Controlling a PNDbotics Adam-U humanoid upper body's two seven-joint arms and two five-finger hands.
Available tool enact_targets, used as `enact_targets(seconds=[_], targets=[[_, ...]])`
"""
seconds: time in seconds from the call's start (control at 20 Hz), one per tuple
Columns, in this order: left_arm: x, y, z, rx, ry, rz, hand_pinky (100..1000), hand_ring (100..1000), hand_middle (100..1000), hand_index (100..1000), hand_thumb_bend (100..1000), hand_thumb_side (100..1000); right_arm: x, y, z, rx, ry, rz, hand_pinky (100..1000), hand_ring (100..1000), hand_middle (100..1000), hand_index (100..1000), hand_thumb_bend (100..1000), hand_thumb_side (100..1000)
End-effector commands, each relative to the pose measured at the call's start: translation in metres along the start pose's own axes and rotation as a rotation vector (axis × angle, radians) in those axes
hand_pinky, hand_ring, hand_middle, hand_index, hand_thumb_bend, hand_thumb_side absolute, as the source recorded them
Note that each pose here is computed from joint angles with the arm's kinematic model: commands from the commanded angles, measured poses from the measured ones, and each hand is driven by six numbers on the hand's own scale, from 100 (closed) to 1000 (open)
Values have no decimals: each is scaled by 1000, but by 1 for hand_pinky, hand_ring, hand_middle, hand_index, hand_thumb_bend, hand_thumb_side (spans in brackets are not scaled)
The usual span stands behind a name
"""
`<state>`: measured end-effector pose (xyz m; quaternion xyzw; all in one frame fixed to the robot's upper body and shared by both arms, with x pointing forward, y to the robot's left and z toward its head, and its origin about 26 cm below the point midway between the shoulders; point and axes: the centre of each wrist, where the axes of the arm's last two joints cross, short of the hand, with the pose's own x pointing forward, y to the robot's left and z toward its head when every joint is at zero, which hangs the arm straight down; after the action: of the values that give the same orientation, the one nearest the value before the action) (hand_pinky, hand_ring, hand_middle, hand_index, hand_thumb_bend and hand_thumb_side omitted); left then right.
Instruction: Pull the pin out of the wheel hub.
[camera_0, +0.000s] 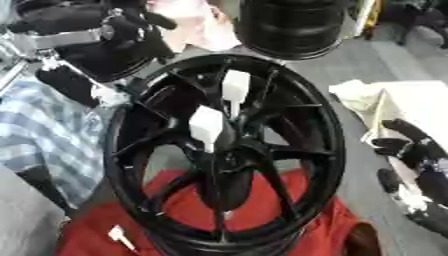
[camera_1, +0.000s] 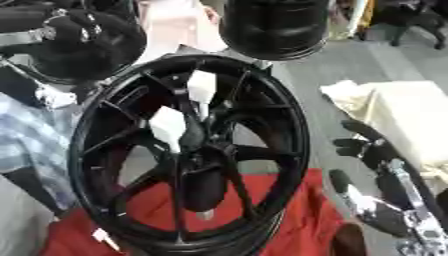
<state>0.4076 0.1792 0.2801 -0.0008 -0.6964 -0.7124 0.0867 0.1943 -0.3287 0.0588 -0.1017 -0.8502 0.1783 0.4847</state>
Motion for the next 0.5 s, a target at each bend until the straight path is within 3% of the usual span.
enact_targets(seconds=[0.05, 0.5], targets=[[2, 15, -5, -330, -263, -269, 649, 1000, 678, 857, 164, 274, 6, -4, -4, 11, -22, 7, 759, 790, 899, 949, 370, 481], [-8, 7, -42, -368, -268, -281, 653, 1000, 714, 879, 216, 294, 6, -3, -5, 14, -24, -2, 758, 790, 899, 949, 369, 481]])
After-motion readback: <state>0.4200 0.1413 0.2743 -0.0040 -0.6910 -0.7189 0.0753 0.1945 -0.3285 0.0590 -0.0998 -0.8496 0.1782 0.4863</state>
